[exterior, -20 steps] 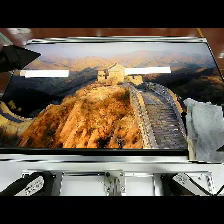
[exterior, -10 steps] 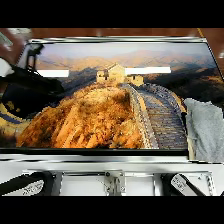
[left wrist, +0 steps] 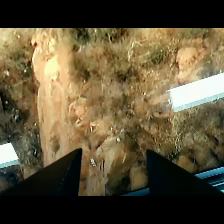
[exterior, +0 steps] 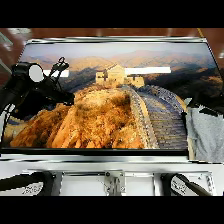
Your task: Fold the shirts.
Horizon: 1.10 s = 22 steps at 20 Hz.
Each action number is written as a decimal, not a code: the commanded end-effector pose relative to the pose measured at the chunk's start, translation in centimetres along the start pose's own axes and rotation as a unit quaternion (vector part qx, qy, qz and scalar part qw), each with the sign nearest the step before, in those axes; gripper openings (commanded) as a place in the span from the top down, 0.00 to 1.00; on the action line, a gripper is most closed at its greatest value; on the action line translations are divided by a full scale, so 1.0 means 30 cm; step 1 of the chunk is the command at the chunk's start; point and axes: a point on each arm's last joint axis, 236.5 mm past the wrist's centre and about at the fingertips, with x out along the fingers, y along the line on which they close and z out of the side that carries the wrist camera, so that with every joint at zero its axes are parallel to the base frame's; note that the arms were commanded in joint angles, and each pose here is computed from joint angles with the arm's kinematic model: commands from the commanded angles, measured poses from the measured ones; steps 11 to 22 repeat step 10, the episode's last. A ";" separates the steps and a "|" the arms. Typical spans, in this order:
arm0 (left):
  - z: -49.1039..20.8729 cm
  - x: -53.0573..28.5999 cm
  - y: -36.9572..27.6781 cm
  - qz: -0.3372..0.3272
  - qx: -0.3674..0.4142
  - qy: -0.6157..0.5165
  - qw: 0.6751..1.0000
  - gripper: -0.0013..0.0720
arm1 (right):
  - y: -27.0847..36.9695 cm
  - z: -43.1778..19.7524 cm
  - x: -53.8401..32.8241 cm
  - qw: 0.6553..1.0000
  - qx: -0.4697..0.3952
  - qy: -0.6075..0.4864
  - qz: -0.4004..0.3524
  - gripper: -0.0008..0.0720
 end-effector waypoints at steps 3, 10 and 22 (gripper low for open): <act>-0.006 0.006 -0.003 0.002 -0.002 0.006 1.000 0.35 | 0.022 -0.007 0.006 1.000 -0.004 0.007 0.007 0.06; -0.002 0.006 0.002 0.004 -0.028 0.003 1.000 0.35 | 0.022 -0.007 0.006 1.000 -0.004 0.007 0.007 0.06; -0.002 0.006 0.002 0.004 -0.028 0.003 1.000 0.35 | 0.022 -0.007 0.006 1.000 -0.004 0.007 0.007 0.06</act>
